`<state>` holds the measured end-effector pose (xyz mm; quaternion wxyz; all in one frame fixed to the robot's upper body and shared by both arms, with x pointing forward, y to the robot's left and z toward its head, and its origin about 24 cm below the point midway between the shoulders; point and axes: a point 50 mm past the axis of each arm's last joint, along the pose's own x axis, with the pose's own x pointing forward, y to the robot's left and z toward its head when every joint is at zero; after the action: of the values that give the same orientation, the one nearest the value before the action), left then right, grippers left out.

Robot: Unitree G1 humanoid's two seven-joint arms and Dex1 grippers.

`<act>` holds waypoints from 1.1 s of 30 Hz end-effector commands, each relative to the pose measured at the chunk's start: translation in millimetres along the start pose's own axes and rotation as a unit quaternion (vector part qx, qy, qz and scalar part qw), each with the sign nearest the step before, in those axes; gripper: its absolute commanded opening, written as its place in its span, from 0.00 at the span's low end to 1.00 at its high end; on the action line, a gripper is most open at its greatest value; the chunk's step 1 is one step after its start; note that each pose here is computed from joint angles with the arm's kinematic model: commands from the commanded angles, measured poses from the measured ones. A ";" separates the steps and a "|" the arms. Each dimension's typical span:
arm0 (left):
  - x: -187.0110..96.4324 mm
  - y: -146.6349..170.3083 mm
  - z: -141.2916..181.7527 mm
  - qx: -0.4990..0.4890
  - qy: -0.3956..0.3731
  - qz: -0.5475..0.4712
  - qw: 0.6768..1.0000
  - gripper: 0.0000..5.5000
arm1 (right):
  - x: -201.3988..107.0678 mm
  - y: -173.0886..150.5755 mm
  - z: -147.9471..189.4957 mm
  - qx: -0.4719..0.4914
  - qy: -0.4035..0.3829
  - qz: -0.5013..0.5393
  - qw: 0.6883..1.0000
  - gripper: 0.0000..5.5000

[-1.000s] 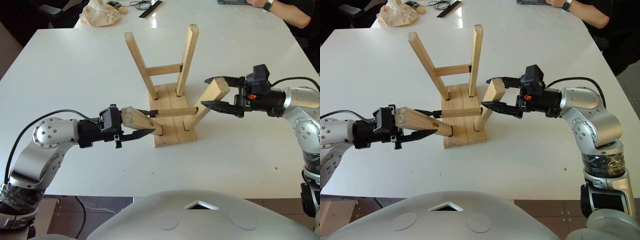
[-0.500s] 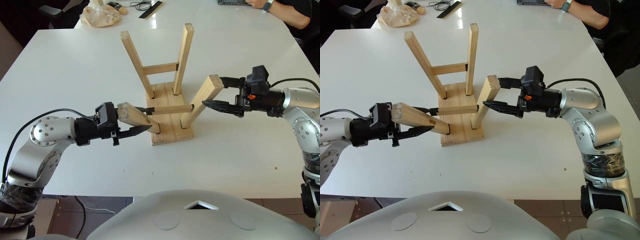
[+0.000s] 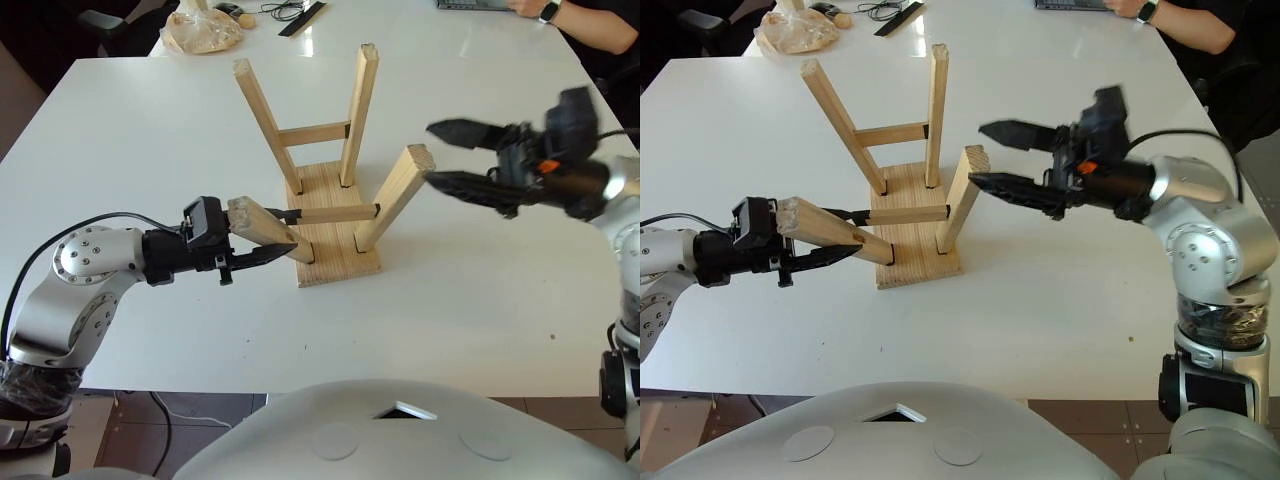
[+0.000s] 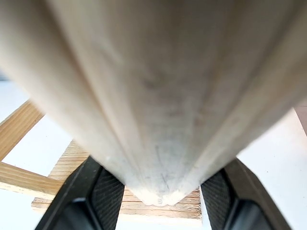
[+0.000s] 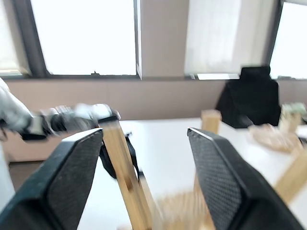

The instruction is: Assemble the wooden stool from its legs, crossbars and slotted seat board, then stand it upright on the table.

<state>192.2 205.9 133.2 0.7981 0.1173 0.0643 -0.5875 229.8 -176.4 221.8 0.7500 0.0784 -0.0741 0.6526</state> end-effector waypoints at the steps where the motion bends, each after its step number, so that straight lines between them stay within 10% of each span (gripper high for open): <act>1: -3.4 -10.4 -32.0 -0.084 0.078 -0.020 0.993 0.37 | 10.9 -4.8 19.6 -0.015 -0.023 0.006 1.000 0.59; 15: 0.3 -11.3 -29.5 -0.072 0.079 -0.034 0.994 0.37 | 58.4 -37.5 -37.0 -0.112 0.143 -0.029 0.983 0.59; 33: -12.5 1.7 -33.6 -0.100 0.076 0.063 0.990 0.37 | 7.5 -47.0 -99.1 -0.074 0.257 -0.082 0.960 0.59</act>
<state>194.1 207.2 131.3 0.8144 0.1038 0.0713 -0.5665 279.8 -130.1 195.5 0.7751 -0.1371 -0.0943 0.6096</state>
